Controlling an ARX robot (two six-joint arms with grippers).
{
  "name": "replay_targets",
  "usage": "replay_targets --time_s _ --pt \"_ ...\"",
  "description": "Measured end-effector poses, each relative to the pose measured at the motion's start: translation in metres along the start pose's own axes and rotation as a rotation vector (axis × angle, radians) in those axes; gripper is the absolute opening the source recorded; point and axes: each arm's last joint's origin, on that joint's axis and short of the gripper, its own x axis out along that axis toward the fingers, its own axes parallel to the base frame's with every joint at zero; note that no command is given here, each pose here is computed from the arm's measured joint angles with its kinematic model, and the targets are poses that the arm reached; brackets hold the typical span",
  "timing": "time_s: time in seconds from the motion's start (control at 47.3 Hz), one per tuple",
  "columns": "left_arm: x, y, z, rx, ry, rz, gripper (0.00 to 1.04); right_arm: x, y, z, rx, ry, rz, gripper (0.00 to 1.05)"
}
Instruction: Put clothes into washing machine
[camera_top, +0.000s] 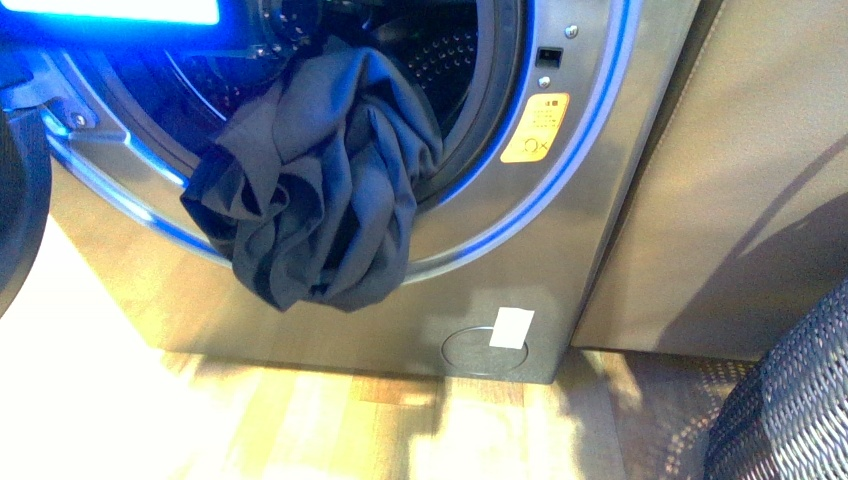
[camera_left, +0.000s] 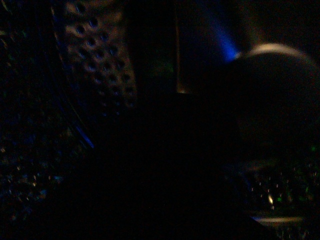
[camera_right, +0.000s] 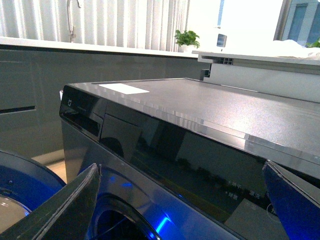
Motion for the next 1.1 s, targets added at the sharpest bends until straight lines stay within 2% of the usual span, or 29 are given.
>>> replay_targets --time_s 0.148,0.423,0.486,0.507,0.57,0.592,0.634,0.655,0.676,0.697,0.824,0.93,1.099 --pt "-0.002 0.004 0.021 -0.019 -0.043 0.023 0.07 0.0 0.0 0.0 0.0 0.0 0.0 0.97" --pt "-0.002 0.003 0.02 0.01 -0.024 0.044 0.08 0.0 0.0 0.0 0.0 0.0 0.0 0.97" --pt "-0.003 0.002 0.02 0.014 -0.013 0.028 0.19 0.0 0.0 0.0 0.0 -0.001 0.0 0.97" --pt "-0.003 0.002 0.02 0.014 -0.013 0.028 0.19 0.0 0.0 0.0 0.0 0.0 0.0 0.97" --pt "-0.003 0.0 0.016 0.017 0.015 -0.004 0.32 0.0 0.0 0.0 0.0 -0.001 0.0 0.97" --pt "-0.003 0.0 0.016 0.017 0.015 -0.004 0.32 0.0 0.0 0.0 0.0 0.0 0.0 0.97" --pt "-0.003 -0.002 0.015 0.016 0.028 -0.018 0.39 0.0 0.0 0.0 0.0 0.0 0.0 0.97" --pt "-0.003 -0.004 0.012 0.008 0.044 -0.035 0.48 0.0 0.0 0.0 0.0 0.0 0.0 0.97" --pt "-0.003 -0.004 0.012 0.008 0.044 -0.035 0.48 0.0 0.0 0.0 0.0 -0.001 0.0 0.97" --pt "-0.004 -0.005 0.011 0.008 0.053 -0.048 0.57 0.0 0.0 0.0 0.0 0.0 0.0 0.97" --pt "-0.009 -0.013 0.001 0.017 0.065 -0.11 0.76 0.0 0.0 0.0 0.0 -0.001 0.0 0.97" --pt "-0.031 -0.015 -0.013 0.038 0.128 -0.158 1.0 0.0 0.0 0.0 0.0 -0.001 0.0 0.97" --pt "-0.058 -0.008 -0.032 0.061 0.211 -0.2 0.98 0.0 0.0 0.0 0.0 -0.001 0.0 0.97"
